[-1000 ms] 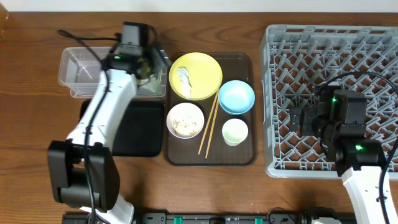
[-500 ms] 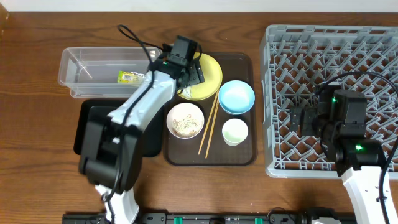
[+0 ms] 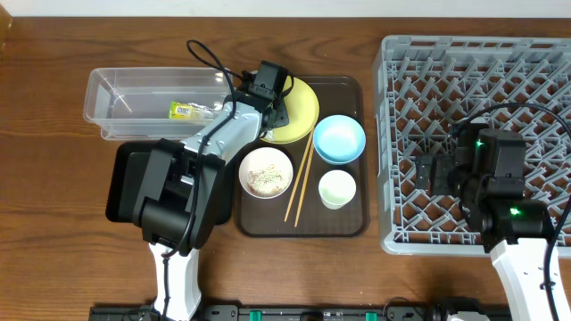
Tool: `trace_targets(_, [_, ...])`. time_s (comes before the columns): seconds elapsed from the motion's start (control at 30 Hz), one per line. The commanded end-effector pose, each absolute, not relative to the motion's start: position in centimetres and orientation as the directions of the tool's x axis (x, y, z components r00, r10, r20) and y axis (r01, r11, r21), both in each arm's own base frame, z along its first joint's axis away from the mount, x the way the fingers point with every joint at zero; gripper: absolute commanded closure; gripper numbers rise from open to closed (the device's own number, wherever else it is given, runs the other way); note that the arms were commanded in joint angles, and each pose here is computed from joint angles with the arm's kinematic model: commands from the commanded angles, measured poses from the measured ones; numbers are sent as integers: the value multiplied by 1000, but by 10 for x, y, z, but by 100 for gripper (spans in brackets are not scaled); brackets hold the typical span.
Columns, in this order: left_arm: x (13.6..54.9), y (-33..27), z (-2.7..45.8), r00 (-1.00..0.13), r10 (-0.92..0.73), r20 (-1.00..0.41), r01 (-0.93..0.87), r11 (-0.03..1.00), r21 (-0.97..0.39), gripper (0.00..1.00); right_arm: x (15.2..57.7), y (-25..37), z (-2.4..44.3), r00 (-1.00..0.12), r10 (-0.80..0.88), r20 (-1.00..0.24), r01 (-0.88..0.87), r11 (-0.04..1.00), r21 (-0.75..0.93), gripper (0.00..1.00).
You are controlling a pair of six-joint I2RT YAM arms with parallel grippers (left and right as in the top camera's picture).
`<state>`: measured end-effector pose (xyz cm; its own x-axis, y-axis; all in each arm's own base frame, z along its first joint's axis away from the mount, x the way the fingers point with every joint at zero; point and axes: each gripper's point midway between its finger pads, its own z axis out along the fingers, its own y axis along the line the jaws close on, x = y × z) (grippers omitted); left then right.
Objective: Sort waste into correct bins and load items into the dishwasher rack
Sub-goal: 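Grasp the white tissue on the yellow plate with the left gripper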
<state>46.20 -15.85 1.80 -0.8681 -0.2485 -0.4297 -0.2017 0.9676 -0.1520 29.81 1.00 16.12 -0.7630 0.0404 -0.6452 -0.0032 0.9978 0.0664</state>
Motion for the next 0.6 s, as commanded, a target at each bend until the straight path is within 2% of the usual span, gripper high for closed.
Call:
trace_targets(0.0, [461, -153, 12, -873, -232, -430, -198, 973, -122, 74, 302, 15, 170, -748, 37, -663, -17, 997, 75, 1])
trace_targets(0.1, [461, -153, 12, -875, -220, -431, -188, 975, -117, 87, 301, 15, 170, -750, 36, -661, -17, 997, 74, 1])
trace_targets(0.2, [459, -153, 11, -878, -220, -426, -189, 975, -114, 94, 301, 15, 170, -751, 36, -660, -17, 997, 74, 1])
trace_targets(0.4, [461, -154, 23, -869, -216, -445, -179, 976, -123, 94, 301, 15, 170, -751, 36, -660, -17, 997, 74, 1])
trace_targets(0.57, [470, -153, 84, -809, -240, -536, -164, 969, -186, 94, 301, 15, 170, -751, 36, -660, -17, 997, 74, 1])
